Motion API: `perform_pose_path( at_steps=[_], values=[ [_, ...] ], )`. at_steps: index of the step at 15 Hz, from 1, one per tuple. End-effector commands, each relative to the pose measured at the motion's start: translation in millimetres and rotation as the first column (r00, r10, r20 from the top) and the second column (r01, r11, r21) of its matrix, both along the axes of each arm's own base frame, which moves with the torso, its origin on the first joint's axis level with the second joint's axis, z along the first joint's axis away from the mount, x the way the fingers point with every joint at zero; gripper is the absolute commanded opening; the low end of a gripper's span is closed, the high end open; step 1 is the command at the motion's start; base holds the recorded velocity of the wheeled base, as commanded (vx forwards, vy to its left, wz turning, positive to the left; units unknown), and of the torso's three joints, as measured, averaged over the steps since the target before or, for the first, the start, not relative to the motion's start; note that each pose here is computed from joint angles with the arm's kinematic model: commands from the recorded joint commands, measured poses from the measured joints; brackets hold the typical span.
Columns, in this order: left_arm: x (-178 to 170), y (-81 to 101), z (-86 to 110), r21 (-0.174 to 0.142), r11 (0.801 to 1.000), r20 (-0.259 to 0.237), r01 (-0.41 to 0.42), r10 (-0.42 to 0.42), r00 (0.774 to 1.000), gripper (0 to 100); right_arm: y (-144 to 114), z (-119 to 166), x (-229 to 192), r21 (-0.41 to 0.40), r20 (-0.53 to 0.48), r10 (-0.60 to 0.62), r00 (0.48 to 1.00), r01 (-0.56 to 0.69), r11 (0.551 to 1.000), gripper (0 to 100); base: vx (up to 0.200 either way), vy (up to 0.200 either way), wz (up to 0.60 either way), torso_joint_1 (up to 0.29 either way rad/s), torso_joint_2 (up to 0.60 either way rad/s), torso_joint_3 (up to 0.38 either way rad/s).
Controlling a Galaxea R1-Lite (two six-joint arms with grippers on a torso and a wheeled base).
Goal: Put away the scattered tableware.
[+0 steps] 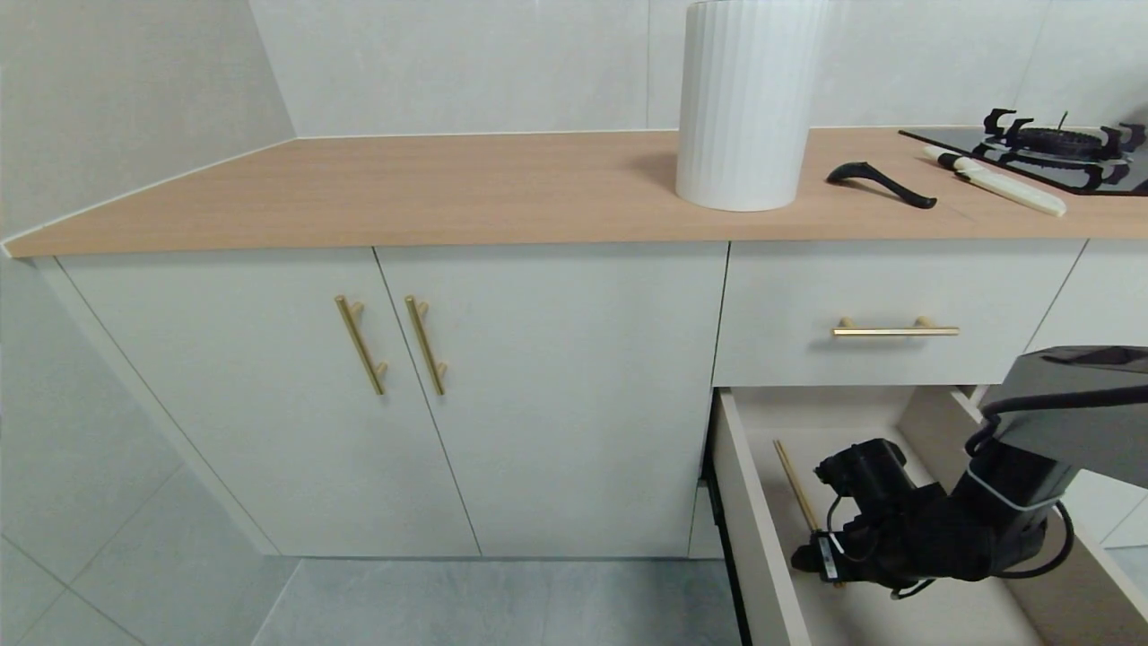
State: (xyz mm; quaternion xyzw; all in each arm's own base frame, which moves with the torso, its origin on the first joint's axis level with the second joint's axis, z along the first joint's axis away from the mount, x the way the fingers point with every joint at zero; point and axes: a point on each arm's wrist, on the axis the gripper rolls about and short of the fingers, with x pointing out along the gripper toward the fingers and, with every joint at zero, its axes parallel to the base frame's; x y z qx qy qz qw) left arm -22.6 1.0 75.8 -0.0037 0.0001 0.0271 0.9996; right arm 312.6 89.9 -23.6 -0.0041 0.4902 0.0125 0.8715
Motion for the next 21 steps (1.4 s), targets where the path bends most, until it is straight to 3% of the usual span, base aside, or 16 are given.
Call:
perform_pose_path(
  at_steps=[1, 9, 14, 21],
  values=[
    [0, 0.0, 0.0, 0.000, 1.000, 0.000, -0.001, 0.001, 1.000, 100, -2, 60, -11, 0.061, 0.150, 0.008, 0.989, -0.018, 0.998, 100, 0.000, 0.000, 0.00, 0.000, 0.00, 0.000],
    [0, 0.0, 0.0, 0.000, 1.000, 0.000, -0.001, 0.001, 1.000, 100, -13, 135, -38, 0.102, 0.308, -0.004, 0.952, -0.029, 0.994, 100, 0.000, 0.000, 0.00, 0.000, 0.00, 0.000],
    [0, 0.0, 0.0, 0.000, 1.000, 0.000, -0.001, 0.001, 1.000, 100, -27, 213, -89, 0.143, 0.428, -0.008, 0.904, -0.059, 0.988, 100, 0.000, 0.000, 0.00, 0.000, 0.00, 0.000],
    [0, 0.0, 0.0, 0.000, 1.000, 0.000, -0.001, 0.001, 1.000, 100, -46, 237, -106, 0.115, 0.518, -0.019, 0.855, -0.047, 0.992, 100, 0.000, 0.000, 0.00, 0.000, 0.00, 0.000]
  ],
)
